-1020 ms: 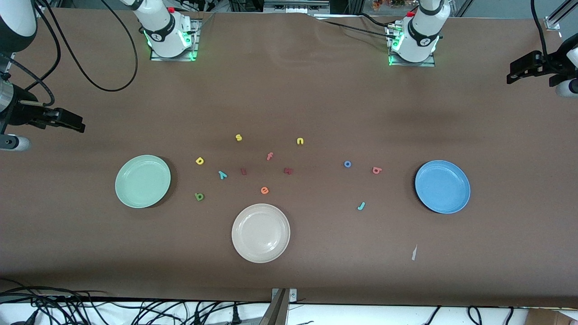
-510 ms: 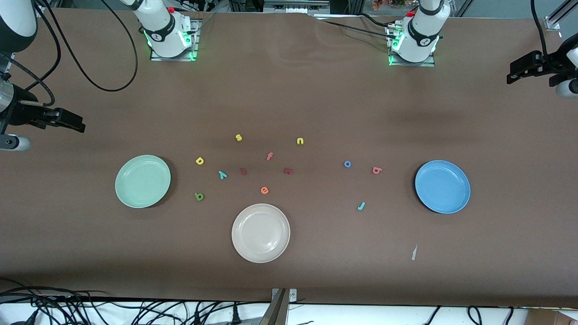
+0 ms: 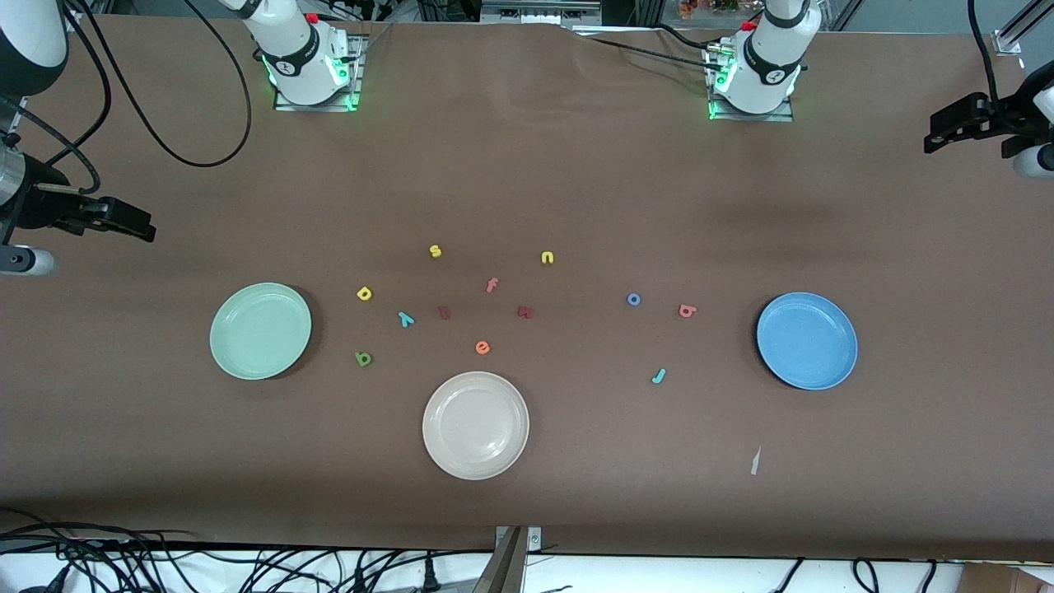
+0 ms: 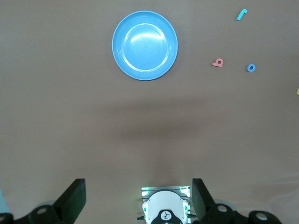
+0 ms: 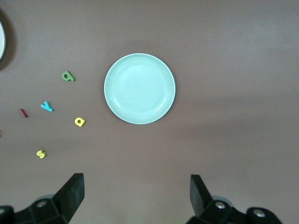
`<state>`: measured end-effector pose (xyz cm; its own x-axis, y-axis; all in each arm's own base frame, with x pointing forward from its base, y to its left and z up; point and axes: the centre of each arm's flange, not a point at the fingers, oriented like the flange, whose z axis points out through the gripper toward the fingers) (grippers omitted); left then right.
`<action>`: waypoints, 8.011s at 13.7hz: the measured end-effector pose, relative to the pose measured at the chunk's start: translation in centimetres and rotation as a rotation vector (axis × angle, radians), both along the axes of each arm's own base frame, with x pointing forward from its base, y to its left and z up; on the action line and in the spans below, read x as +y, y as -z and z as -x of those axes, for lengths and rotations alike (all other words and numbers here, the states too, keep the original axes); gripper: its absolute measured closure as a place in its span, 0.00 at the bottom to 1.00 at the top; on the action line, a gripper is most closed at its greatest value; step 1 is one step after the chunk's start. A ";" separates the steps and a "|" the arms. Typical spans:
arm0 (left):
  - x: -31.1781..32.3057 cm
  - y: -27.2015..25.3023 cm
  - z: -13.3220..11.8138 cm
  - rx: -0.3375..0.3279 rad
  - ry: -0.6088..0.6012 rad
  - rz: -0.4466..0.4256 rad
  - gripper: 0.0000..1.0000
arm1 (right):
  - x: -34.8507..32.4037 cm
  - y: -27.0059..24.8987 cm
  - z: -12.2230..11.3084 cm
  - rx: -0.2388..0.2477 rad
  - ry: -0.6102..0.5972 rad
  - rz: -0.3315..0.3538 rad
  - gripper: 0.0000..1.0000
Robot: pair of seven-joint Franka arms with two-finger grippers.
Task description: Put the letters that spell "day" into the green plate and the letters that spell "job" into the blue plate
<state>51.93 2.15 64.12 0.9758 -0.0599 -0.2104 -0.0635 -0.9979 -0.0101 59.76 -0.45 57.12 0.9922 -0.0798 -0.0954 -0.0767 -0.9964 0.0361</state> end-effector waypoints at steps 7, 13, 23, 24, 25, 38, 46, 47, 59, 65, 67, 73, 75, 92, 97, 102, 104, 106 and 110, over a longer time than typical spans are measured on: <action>0.0 0.0 0.0 0.000 0.000 0.000 0.00 | 0.0 0.1 0.0 0.001 0.000 0.000 0.00; -0.8 0.0 -0.6 -0.029 0.014 0.013 0.00 | 0.0 0.1 0.0 0.001 0.000 0.000 0.00; -2.0 1.0 -1.6 -0.034 0.030 0.039 0.00 | 1.8 3.2 -0.9 0.055 -0.032 -0.034 0.00; -2.4 0.9 -1.6 -0.037 0.037 0.039 0.00 | 2.6 4.1 -1.2 0.070 -0.041 -0.050 0.00; -2.5 0.8 -1.6 -0.041 0.039 0.039 0.00 | 3.5 5.1 -1.5 0.088 -0.053 -0.059 0.00; -1.9 2.0 -1.8 -0.091 0.025 0.061 0.00 | 18.4 27.6 -2.0 0.056 -0.152 -0.063 0.00; -8.1 13.0 -5.7 -0.054 0.105 0.102 0.00 | 19.3 37.0 1.7 -0.035 -0.125 -0.075 0.00; -9.2 14.6 -6.3 -0.041 0.119 0.100 0.00 | 19.3 37.4 2.1 -0.032 -0.126 -0.074 0.00; -16.3 35.2 -9.9 -0.083 0.134 0.153 0.00 | 19.4 39.0 3.7 0.006 -0.136 -0.068 0.38; -19.1 41.7 -7.4 -0.100 0.171 0.145 0.00 | 18.9 39.6 3.8 0.017 -0.132 -0.065 0.49; -20.2 43.4 -7.0 -0.112 0.188 0.140 0.00 | 18.9 39.6 3.8 0.017 -0.131 -0.064 0.50; -20.5 47.0 -4.7 -0.072 0.200 0.125 0.00 | 18.6 39.5 3.7 0.016 -0.127 -0.063 0.65; -20.6 47.4 -4.2 -0.063 0.203 0.123 0.00 | 18.6 39.5 3.7 0.016 -0.128 -0.063 0.66; -20.4 46.9 -4.6 -0.089 0.202 0.124 0.52 | 10.9 31.3 -3.7 0.112 -0.247 -0.098 0.68; -20.5 46.8 -4.7 -0.101 0.203 0.125 0.64 | 2.2 34.9 -4.4 0.145 -0.359 -0.085 0.67; -18.9 44.0 -6.3 -0.162 0.174 0.131 0.64 | 2.2 35.4 -5.7 0.126 -0.373 -0.101 0.26; -16.6 41.2 -7.2 -0.186 0.134 0.136 0.64 | 5.0 35.0 -5.8 0.115 -0.362 -0.111 0.05; -13.4 38.9 -7.7 -0.187 0.119 0.143 0.64 | 7.9 34.7 -5.7 0.113 -0.325 -0.123 0.00; -3.7 37.9 -8.0 -0.180 0.211 0.164 0.64 | 14.7 34.3 -4.6 0.120 -0.246 -0.137 0.00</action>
